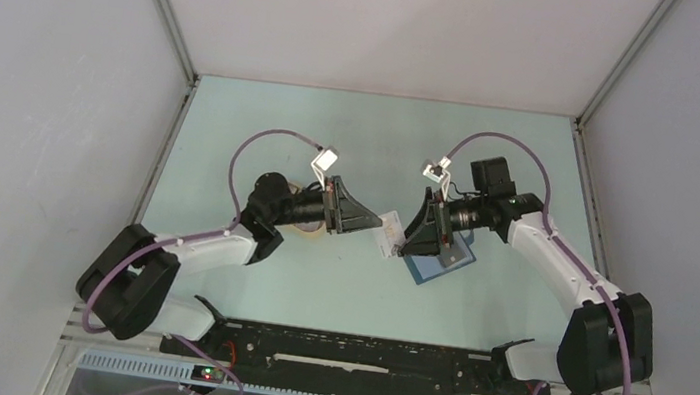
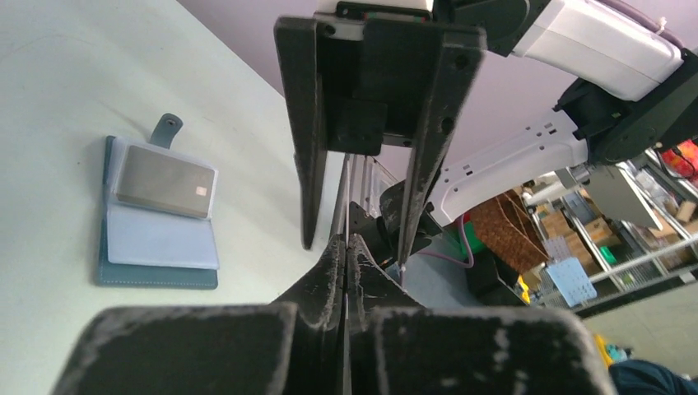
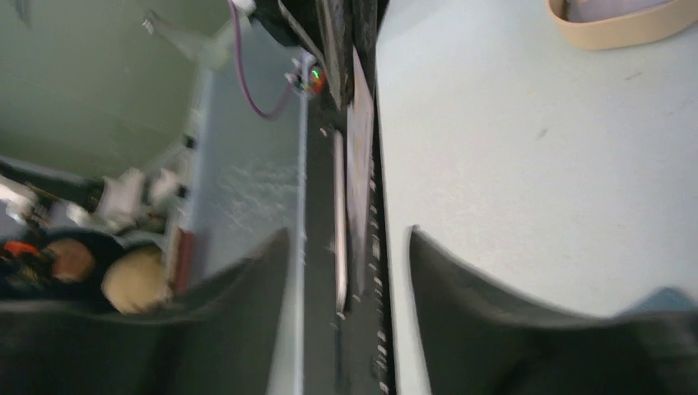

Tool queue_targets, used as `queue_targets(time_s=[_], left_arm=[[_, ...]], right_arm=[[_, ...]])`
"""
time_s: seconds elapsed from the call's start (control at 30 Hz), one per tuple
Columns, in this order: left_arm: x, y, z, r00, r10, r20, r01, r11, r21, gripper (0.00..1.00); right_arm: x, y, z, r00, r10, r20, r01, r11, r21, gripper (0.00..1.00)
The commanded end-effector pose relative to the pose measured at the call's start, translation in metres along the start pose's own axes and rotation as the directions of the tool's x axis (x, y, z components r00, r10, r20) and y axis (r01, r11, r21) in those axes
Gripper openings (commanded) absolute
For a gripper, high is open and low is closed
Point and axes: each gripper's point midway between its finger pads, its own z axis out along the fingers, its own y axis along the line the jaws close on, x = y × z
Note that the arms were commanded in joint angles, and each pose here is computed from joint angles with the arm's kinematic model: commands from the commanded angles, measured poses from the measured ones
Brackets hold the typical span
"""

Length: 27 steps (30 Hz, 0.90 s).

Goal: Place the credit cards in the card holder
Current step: Pick up the credit card from the storage box.

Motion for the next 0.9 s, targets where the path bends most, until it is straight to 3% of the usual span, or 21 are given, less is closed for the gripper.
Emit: queue_targets(time_s=[0.0, 0.13, 0.27, 0.47, 0.87], left_arm=[[-0.002, -0.012, -0.014, 0.996, 0.027, 0.089, -0.027, 1.000, -0.009, 0.00], [0.002, -0.015, -0.031, 0.971, -0.033, 0.239, 0.036, 0.999, -0.009, 0.00], [0.007, -0.011, -0.034, 0.934, -0.060, 0.351, 0.080, 0.996, -0.042, 0.00], [0.017, 0.004, -0.021, 0.902, -0.065, 0.427, 0.123, 0.986, -0.111, 0.00], [0.025, 0.048, -0.005, 0.873, -0.058, 0.485, 0.204, 0.945, -0.255, 0.00]], right_arm=[[-0.014, 0.002, -0.014, 0.989, -0.147, -0.021, 0.148, 0.986, 0.078, 0.78], [-0.016, -0.004, -0.042, 0.965, -0.256, -0.057, 0.262, 0.939, 0.223, 0.84], [-0.015, -0.015, -0.066, 0.966, -0.259, -0.024, 0.253, 0.915, 0.316, 0.83], [-0.012, -0.041, -0.091, 0.982, -0.183, 0.040, 0.150, 0.896, 0.418, 0.77], [0.002, -0.090, -0.109, 0.994, -0.105, -0.027, 0.101, 0.811, 0.577, 0.79]])
